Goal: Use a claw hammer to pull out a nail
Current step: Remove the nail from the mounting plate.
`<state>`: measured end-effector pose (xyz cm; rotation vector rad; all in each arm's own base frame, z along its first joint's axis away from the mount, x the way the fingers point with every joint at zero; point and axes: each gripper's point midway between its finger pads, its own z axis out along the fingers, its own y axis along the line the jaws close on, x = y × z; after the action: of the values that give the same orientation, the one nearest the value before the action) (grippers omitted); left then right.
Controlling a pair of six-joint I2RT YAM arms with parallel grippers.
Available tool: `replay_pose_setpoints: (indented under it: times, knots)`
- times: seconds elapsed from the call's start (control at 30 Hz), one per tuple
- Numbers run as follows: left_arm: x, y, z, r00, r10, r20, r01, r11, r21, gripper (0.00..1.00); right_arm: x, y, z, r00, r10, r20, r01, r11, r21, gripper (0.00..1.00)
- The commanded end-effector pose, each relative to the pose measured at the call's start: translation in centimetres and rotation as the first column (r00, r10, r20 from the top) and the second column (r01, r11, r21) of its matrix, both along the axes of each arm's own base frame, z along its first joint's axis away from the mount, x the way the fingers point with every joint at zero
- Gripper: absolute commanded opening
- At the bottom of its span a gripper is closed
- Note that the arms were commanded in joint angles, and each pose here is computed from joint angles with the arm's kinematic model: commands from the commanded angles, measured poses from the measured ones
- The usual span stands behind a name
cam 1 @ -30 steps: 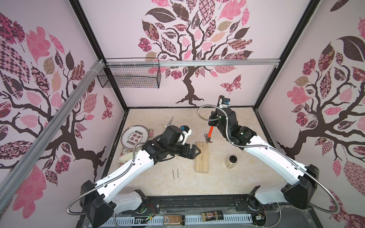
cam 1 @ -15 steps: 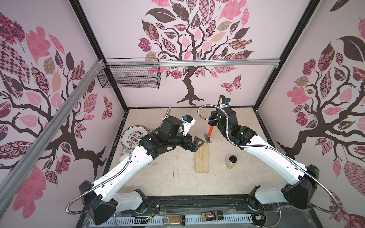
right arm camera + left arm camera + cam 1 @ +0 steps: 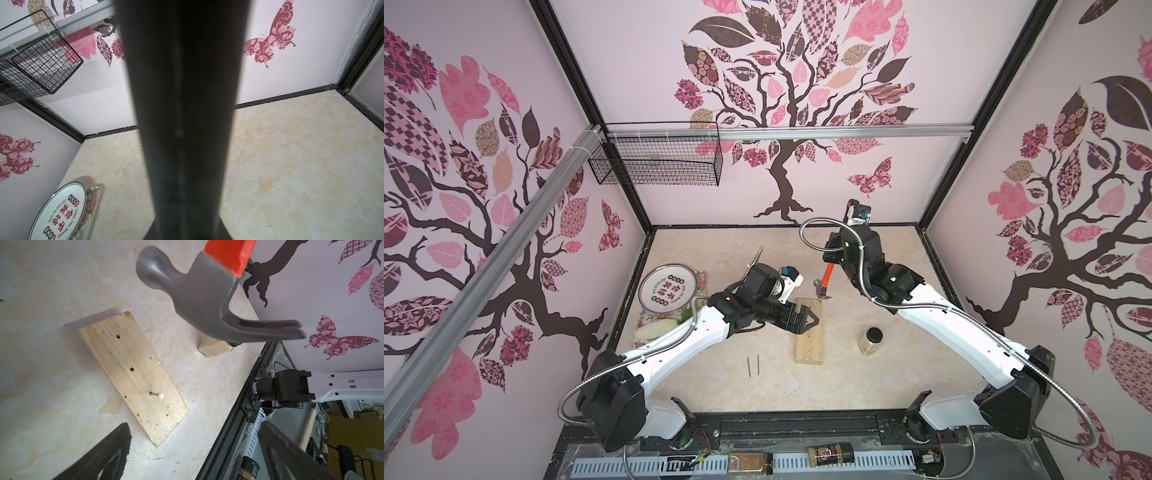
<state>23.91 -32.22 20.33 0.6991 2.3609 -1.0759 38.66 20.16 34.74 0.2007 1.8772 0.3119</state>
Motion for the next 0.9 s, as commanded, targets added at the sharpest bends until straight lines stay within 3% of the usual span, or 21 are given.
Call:
replay_pose_setpoints:
  times: [0.0,0.87]
  knots:
    - [0.5,-0.2,0.3,1.000,0.017,0.014,-0.016,0.999,-0.035,0.98,0.6,0.2,3.7,0.995,-0.035,0.095,0.027,0.996,0.088,0.05]
    - [2.4,1.0,-3.9,0.986,0.152,-0.060,-0.146,0.984,0.104,0.98,1.8,1.5,2.0,0.993,-0.025,0.115,0.017,0.997,0.070,0.06]
